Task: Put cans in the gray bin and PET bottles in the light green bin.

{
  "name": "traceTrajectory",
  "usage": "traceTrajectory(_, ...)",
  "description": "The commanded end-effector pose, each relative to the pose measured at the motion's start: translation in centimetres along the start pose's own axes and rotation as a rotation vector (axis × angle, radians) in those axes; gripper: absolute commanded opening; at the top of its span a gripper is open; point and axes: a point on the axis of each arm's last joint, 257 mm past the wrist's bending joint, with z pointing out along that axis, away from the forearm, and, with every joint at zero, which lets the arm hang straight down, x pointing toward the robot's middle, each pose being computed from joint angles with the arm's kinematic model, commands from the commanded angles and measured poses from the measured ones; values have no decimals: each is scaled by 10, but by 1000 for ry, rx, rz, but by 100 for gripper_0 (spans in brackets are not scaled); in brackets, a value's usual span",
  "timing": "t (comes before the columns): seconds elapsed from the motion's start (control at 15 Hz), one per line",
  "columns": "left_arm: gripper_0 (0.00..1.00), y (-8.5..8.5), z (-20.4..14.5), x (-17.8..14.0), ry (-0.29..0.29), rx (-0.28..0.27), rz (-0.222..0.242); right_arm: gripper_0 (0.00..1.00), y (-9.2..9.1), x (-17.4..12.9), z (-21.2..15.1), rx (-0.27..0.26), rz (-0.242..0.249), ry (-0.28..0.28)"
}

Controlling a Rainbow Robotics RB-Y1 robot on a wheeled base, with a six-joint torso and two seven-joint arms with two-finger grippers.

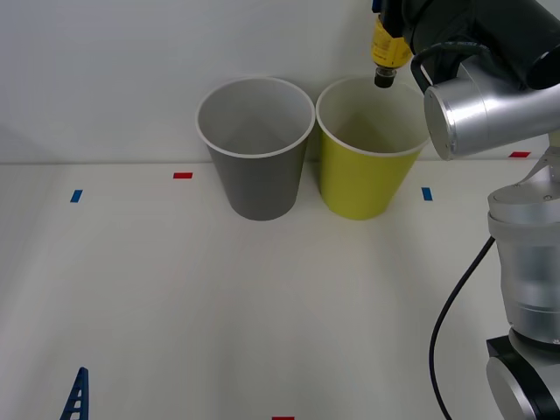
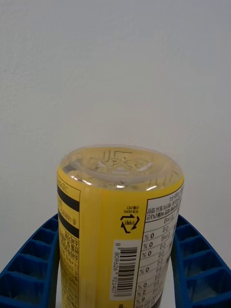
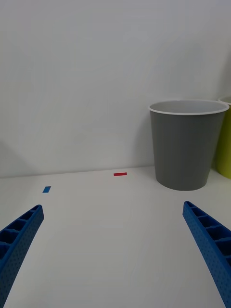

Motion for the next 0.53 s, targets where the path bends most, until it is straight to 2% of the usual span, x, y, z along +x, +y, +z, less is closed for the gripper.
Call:
traceTrajectory(0.07, 100, 0, 0, 0, 0, 0, 0, 100, -1, -1, 0, 1, 4, -3)
traceTrajectory(0.27, 100, 0, 0, 0, 0, 0, 0, 100, 2, -2, 0, -29, 60, 3)
traceTrajectory(0.53, 100, 0, 0, 0, 0, 0, 0, 100, -4, -5, -2, -20, 54, -4)
